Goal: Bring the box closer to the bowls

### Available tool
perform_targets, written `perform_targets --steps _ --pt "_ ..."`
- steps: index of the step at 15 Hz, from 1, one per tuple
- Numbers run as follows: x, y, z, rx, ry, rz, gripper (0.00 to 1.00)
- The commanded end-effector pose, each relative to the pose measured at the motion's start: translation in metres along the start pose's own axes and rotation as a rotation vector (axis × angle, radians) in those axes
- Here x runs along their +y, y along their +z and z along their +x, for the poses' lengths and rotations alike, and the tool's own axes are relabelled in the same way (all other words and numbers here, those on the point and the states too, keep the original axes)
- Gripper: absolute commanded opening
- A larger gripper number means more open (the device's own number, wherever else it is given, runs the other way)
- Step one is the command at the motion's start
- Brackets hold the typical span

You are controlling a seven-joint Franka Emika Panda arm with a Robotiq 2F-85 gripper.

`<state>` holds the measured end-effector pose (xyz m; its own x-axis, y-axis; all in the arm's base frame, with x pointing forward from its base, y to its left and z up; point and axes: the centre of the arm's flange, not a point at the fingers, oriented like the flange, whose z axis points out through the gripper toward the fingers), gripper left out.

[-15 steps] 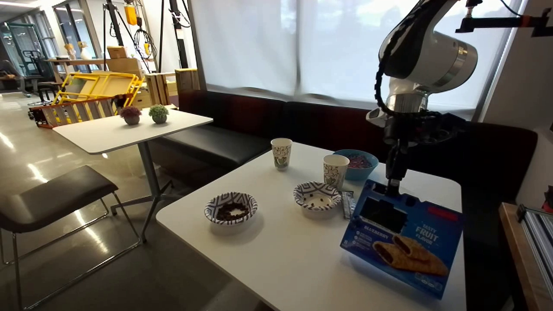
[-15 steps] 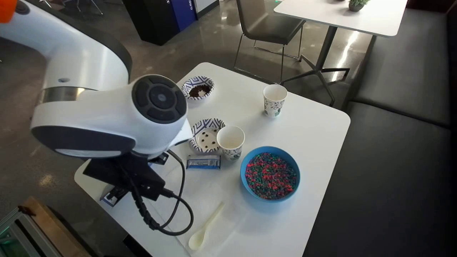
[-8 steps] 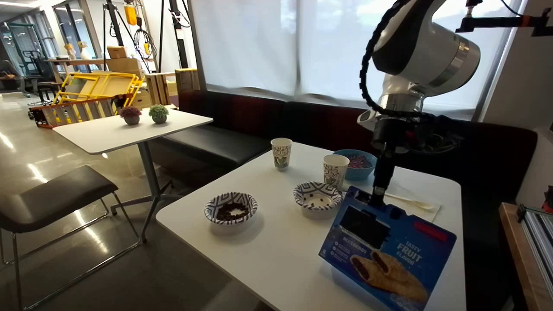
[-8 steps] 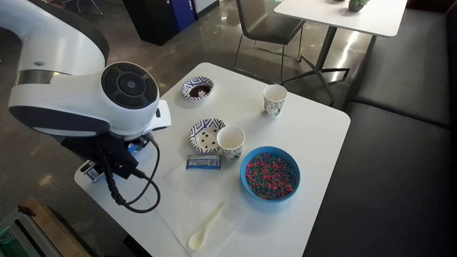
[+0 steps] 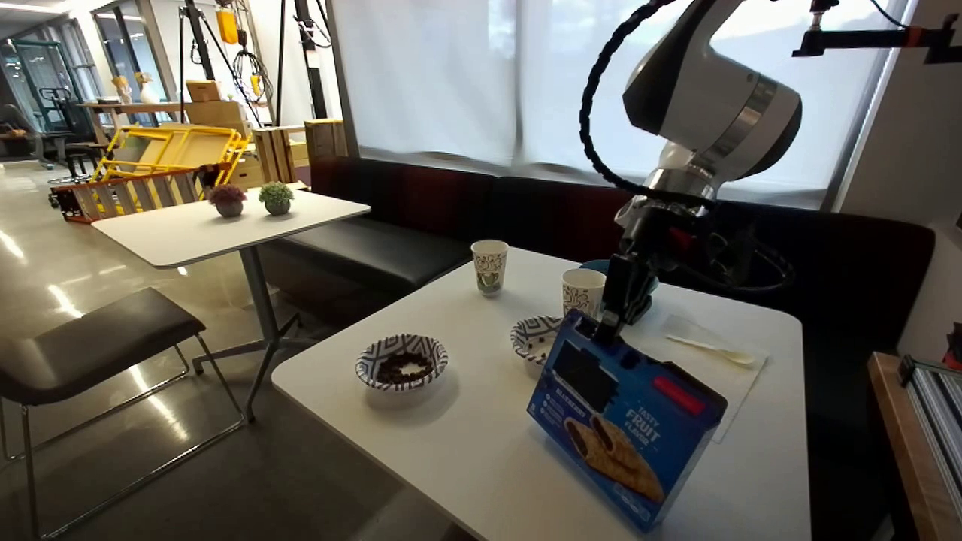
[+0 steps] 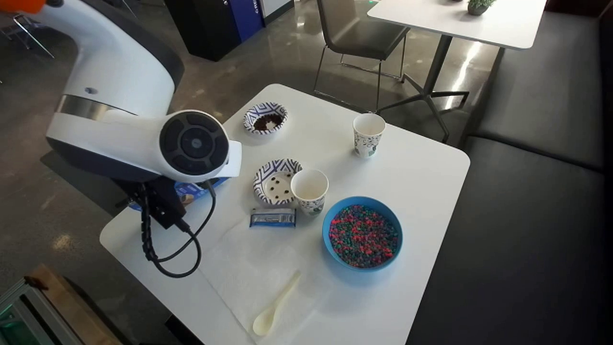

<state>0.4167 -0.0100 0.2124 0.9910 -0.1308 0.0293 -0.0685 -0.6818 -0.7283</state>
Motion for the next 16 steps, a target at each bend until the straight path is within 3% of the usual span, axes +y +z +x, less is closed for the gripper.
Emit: perform_targets --steps 1,6,12,16 --pt "0.003 0.002 0.002 -0.011 0.017 0.018 0.02" --pt "0.017 0.012 0.009 0.008 0.05 0.04 0.0" --pt "0.036 0.025 0.012 0.164 0.199 0.182 0.0" --pt "0.046 0.03 0.015 0.247 0.286 0.319 0.0"
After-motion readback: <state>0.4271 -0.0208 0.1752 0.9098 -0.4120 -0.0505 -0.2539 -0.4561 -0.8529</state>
